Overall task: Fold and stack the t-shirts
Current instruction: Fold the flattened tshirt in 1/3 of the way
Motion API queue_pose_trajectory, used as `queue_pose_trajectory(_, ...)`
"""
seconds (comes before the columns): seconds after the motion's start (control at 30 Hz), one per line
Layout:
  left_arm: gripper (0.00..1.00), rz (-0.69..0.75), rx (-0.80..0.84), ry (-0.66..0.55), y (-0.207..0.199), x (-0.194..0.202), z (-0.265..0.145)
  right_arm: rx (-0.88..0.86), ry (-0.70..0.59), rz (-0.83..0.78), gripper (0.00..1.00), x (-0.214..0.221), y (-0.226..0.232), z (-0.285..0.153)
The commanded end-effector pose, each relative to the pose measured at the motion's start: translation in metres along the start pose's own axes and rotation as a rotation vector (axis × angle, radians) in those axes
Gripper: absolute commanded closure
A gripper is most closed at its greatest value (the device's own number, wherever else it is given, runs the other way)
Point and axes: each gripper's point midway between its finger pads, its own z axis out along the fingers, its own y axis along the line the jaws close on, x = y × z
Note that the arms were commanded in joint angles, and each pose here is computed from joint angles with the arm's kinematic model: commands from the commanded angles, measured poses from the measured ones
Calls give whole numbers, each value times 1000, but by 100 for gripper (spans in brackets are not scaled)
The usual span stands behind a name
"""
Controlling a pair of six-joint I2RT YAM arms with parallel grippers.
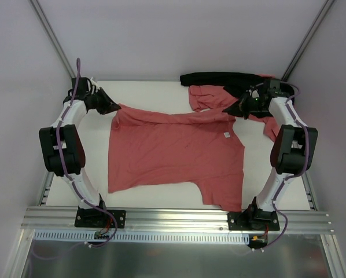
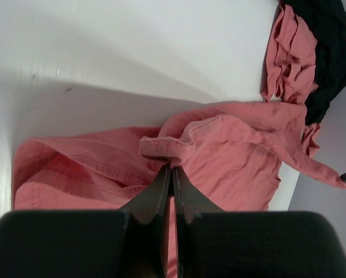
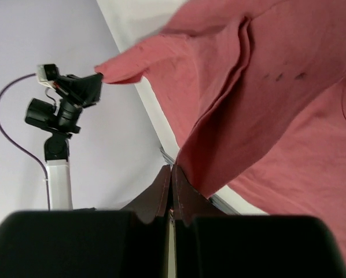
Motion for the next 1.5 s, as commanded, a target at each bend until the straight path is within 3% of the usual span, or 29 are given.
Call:
queue_pose_trajectory(0.0,100,73,78,-32,-30,1,-23,36,35,-45,100,35,-1,-17)
queue_pose_trajectory(0.43,100,87,101,-30,-39,11,-33,186,119,-22,99,86,-48,-31)
queue_pose_trajectory(0.47,100,85,99,-27,-38,12,-33,197,126,-22,84,89,-51,-31)
queue_pose_trajectory(0.5,100,88,101,-24,-38,15,-34,240,129,-20,55,93,-59,-35)
queue_pose_trajectory(0.53,100,89,100,-23,-38,16,-34,253,127,-24,12,94,-61,-36)
queue_pose_trajectory(0.57,100,91,98,-23,-37,18,-35,262,119,-30,1,94,-62,-37)
queue_pose_trajectory(0.97,100,98,57,10,-20,40,-38,203,35,-74,1,49,-17,-28)
queue_pose_trajectory(1.47,100,76,25,86,9,97,-46,172,38,-96,1,30,6,-18)
